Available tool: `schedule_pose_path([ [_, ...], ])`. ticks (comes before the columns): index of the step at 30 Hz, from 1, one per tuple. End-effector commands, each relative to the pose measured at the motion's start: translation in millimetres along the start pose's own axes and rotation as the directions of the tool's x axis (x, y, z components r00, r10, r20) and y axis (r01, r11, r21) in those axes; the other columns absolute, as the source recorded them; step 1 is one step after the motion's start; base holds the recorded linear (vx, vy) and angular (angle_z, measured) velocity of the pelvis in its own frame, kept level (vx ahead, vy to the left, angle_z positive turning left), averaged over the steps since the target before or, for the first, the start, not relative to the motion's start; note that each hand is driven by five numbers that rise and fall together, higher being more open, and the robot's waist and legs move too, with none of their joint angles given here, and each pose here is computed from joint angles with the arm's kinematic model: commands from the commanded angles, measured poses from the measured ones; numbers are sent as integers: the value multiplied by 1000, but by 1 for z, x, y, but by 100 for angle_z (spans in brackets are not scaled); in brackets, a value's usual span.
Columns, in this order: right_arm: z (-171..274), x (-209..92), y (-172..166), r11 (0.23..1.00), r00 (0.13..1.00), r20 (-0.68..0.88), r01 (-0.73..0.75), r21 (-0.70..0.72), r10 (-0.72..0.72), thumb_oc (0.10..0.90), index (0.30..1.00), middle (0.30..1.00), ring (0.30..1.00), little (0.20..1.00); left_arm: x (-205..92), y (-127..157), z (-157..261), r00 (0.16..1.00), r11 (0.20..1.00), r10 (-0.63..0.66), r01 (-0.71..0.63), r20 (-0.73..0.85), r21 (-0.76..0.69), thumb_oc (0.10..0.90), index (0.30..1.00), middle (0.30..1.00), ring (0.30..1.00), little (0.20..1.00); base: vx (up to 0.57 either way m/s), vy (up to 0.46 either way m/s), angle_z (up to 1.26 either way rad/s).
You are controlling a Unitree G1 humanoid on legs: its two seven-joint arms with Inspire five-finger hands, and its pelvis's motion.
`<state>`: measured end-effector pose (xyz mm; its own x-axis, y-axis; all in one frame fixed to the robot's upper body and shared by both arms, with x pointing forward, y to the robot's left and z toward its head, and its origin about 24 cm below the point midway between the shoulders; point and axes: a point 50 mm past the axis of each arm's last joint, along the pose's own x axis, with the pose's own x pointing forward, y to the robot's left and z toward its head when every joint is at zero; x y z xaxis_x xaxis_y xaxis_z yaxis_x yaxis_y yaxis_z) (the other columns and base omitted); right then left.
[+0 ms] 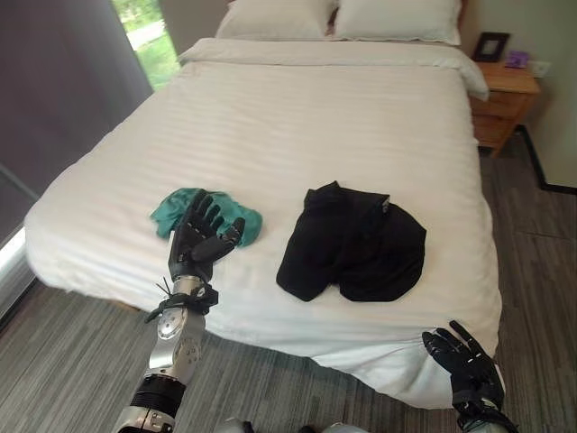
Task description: Pick up bed clothes into laundry basket.
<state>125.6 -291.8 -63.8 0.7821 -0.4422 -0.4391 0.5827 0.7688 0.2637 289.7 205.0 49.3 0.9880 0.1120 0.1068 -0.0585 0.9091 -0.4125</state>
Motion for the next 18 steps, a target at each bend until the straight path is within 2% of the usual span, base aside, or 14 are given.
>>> schedule_pose_path([
  [1, 114, 27, 34, 989, 874, 465, -145, -33, 144, 800, 900, 900, 900, 900, 12, -4, 57, 962, 998, -58, 48, 268, 46, 800, 900, 900, 900, 900, 249, 275, -87],
  [5, 113, 28, 30, 990, 882, 450, -131, -55, 142, 800, 900, 900, 900, 900, 13, -8, 57, 958, 997, -77, 70, 275, 35, 800, 900, 900, 900, 900, 144, 350, -79],
  [10, 102, 29, 37, 991, 888, 443, -132, -15, 125, 800, 900, 900, 900, 900, 15, -14, 70, 940, 992, -120, 103, 319, 71, 800, 900, 900, 900, 900, -41, 290, -63],
  [18, 97, 31, 51, 984, 888, 424, -162, -72, 177, 800, 900, 900, 900, 900, 11, -6, 99, 914, 963, -158, 58, 374, 265, 800, 900, 900, 900, 900, -47, 161, -21],
])
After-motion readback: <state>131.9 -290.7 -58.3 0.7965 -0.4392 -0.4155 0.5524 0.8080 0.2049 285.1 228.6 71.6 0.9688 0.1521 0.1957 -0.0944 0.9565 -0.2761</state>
